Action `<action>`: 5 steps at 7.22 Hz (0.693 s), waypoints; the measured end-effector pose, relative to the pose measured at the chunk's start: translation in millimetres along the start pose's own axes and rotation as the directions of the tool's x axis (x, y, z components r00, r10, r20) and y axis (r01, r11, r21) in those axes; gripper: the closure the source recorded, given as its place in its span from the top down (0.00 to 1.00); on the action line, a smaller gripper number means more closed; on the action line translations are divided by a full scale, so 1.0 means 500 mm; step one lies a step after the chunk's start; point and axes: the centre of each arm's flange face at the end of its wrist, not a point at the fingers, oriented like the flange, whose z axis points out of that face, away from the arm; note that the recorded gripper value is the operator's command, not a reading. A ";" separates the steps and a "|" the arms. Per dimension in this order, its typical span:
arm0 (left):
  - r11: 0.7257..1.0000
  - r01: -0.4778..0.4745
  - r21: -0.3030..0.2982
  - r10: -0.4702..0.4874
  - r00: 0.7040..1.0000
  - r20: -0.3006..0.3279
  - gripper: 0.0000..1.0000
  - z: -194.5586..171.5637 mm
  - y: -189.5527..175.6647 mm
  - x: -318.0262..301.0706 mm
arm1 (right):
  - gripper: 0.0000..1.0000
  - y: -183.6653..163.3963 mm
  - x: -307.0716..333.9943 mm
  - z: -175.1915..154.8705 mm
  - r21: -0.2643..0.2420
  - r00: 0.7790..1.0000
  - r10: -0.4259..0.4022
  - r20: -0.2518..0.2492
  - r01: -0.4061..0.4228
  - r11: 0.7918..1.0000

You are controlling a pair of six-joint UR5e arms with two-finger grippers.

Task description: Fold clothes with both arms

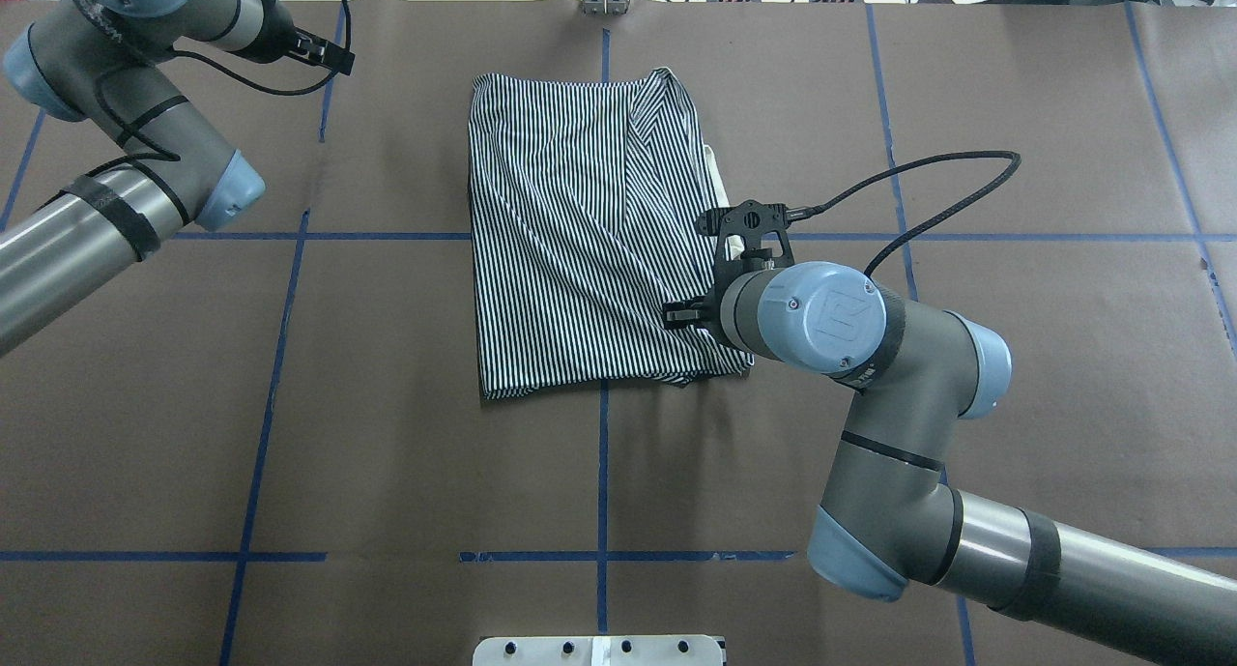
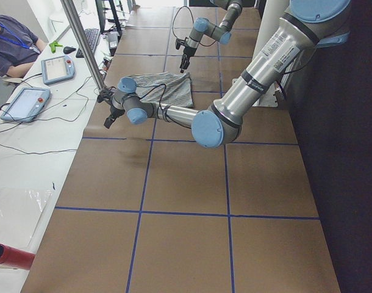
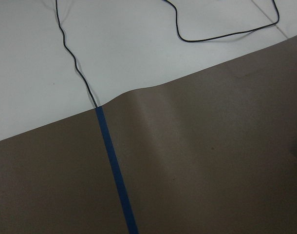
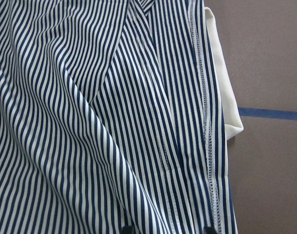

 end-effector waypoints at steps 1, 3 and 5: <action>1.000 0.000 -0.002 0.000 1.000 -0.003 1.00 0.000 0.003 -0.001 | 0.53 0.003 0.005 0.025 -0.004 1.000 0.008 -0.001 -0.008 1.000; 1.000 -0.001 -0.002 0.001 1.000 -0.005 1.00 0.000 0.004 0.000 | 0.62 0.007 0.011 0.040 -0.023 1.000 0.013 -0.003 -0.013 1.000; 1.000 -0.001 -0.002 0.001 1.000 -0.005 1.00 0.000 0.005 0.001 | 0.62 0.015 0.022 0.049 -0.051 1.000 0.014 -0.018 -0.015 0.999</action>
